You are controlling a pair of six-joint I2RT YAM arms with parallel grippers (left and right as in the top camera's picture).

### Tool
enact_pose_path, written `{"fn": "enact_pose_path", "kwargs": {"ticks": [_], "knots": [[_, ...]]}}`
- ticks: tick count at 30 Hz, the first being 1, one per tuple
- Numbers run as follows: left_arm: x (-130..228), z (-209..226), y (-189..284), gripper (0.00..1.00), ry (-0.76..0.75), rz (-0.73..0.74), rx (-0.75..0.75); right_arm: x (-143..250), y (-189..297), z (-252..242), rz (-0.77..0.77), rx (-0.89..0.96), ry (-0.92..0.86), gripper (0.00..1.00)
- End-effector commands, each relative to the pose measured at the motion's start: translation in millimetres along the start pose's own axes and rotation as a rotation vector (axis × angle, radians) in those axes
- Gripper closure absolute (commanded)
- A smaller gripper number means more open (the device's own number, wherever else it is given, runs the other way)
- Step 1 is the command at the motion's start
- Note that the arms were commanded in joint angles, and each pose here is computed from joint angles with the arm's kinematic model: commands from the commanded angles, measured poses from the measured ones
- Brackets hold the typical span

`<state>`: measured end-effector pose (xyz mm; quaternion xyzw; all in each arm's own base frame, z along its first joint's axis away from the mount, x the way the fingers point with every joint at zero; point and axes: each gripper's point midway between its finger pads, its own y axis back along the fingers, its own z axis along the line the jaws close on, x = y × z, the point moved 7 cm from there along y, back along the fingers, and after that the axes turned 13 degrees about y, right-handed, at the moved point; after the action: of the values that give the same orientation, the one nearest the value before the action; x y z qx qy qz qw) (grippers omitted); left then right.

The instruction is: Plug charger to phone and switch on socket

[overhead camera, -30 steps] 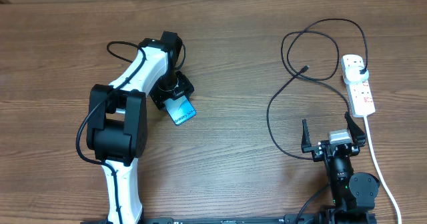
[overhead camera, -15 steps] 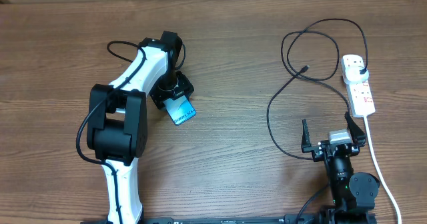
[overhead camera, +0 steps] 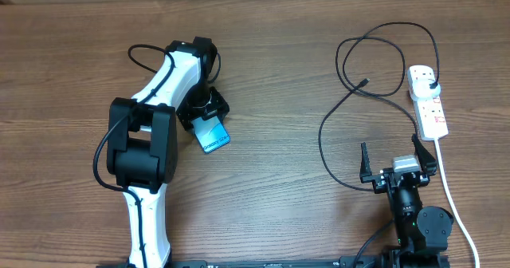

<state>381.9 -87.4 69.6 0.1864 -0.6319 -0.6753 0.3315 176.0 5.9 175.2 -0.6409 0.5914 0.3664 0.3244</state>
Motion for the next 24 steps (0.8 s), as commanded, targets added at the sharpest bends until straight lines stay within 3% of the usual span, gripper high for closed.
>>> {"fn": "enact_pose_path", "kwargs": {"ticks": [1, 24], "knots": [[-11.7, 15.1, -30.6, 0.48, 0.007, -0.017, -0.164, 2.5, -0.1, 0.2, 0.003, 0.010, 0.000, 0.00], [-7.0, 13.8, -24.0, 0.49, -0.047, 0.031, -0.152, 2.5, -0.1, 0.2, 0.003, 0.010, 0.000, 0.00]]}}
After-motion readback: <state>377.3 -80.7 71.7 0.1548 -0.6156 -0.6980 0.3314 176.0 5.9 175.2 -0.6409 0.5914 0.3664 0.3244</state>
